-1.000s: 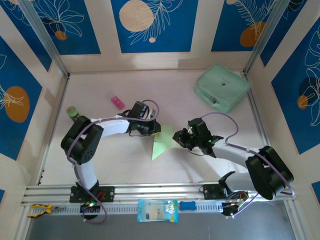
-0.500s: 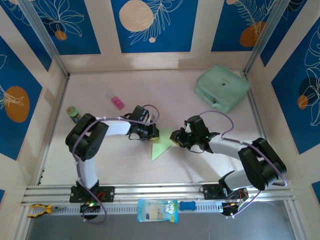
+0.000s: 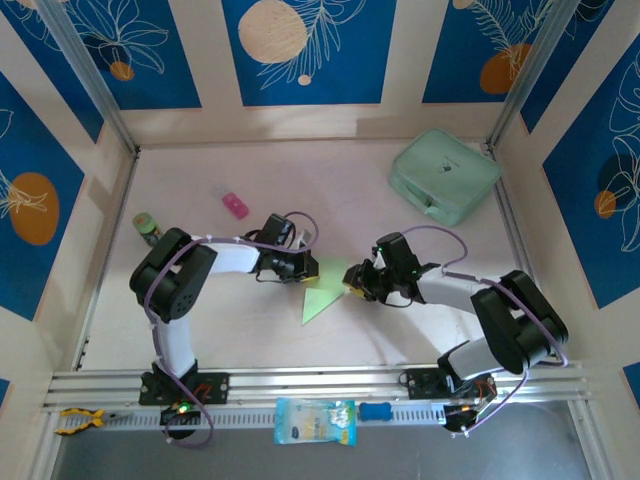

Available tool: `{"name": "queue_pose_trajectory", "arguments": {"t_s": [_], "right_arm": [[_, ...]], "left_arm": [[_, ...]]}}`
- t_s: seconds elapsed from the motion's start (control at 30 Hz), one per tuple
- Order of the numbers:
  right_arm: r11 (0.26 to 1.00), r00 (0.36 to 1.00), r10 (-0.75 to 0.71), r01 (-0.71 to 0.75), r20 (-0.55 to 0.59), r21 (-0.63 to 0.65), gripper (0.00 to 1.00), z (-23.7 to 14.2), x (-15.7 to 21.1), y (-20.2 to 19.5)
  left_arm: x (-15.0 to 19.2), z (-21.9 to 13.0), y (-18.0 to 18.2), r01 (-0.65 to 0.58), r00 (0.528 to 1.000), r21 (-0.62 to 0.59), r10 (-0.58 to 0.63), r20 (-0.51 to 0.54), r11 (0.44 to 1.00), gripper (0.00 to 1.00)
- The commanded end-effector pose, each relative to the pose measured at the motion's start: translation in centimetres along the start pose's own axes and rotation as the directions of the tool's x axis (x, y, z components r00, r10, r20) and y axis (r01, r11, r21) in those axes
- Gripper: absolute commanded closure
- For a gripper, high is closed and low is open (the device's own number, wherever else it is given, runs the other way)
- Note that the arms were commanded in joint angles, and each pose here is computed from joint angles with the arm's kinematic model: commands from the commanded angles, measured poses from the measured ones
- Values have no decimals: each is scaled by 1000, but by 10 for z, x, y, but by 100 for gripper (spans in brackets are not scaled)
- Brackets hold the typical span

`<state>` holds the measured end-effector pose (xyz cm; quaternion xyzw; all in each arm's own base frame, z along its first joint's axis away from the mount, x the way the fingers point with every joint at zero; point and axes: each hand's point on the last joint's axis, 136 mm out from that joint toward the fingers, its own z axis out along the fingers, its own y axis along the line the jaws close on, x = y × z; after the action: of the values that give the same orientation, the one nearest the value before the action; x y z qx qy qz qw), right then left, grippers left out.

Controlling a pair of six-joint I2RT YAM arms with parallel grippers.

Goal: Fold a paper plane with a square sheet of paper (pick it up from the middle)
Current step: Fold the wing for the fifth time at the center of the table.

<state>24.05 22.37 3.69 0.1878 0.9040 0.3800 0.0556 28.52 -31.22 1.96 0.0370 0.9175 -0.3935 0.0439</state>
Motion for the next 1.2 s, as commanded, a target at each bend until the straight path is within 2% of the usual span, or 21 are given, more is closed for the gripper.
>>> {"name": "queue_pose_trajectory", "arguments": {"t_s": [0.0,0.9,1.17], "right_arm": [[1000,999,-12,12,-46,-16,66,3,4,5],[998,996,-28,23,-88,-55,67,16,2,15],[987,992,-71,55,-106,-153,67,19,-3,30]], "left_arm": [[28,5,23,53,995,-61,-58,-85,997,92],[25,2,20,59,995,-48,-62,-75,997,92],[25,2,18,58,995,-45,-61,-74,997,92]]}}
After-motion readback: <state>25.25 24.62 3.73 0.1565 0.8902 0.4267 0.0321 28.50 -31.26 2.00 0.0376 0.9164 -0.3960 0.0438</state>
